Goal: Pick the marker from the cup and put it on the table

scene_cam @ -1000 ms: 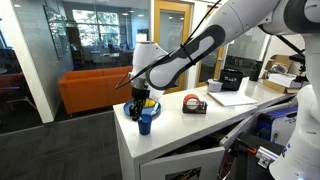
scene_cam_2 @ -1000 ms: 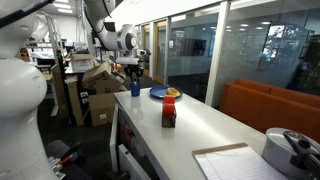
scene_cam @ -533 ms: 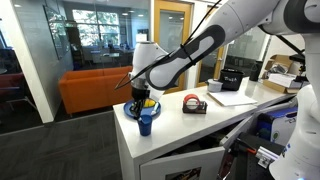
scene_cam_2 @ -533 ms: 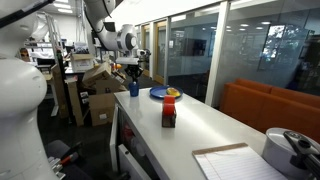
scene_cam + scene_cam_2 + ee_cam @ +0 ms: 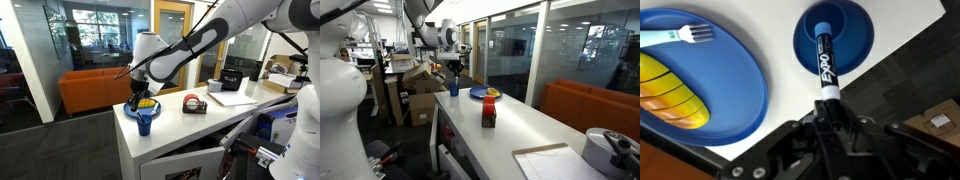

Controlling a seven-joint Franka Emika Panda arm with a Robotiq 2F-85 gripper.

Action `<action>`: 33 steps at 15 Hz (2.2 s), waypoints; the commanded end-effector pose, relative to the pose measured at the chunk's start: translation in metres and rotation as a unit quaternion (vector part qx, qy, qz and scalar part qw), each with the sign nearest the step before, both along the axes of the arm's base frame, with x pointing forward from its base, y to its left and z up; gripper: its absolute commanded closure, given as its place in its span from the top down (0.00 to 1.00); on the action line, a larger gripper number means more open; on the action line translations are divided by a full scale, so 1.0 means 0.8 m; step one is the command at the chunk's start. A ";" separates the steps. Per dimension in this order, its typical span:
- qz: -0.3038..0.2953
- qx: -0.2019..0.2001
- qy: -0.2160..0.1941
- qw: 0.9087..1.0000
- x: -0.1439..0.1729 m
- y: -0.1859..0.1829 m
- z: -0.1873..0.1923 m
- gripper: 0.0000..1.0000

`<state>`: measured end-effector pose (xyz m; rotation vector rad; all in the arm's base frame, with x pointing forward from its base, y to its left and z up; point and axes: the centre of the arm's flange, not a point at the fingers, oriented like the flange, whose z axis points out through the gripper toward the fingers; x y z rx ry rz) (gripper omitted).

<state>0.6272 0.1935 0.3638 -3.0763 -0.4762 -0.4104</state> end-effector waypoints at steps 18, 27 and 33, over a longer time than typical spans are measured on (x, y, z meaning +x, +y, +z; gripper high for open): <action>-0.164 -0.070 0.077 0.981 0.064 -0.156 0.096 0.05; -0.221 -0.110 0.202 0.948 0.051 -0.210 0.007 0.05; -0.221 -0.125 0.260 0.932 0.031 -0.211 -0.030 0.05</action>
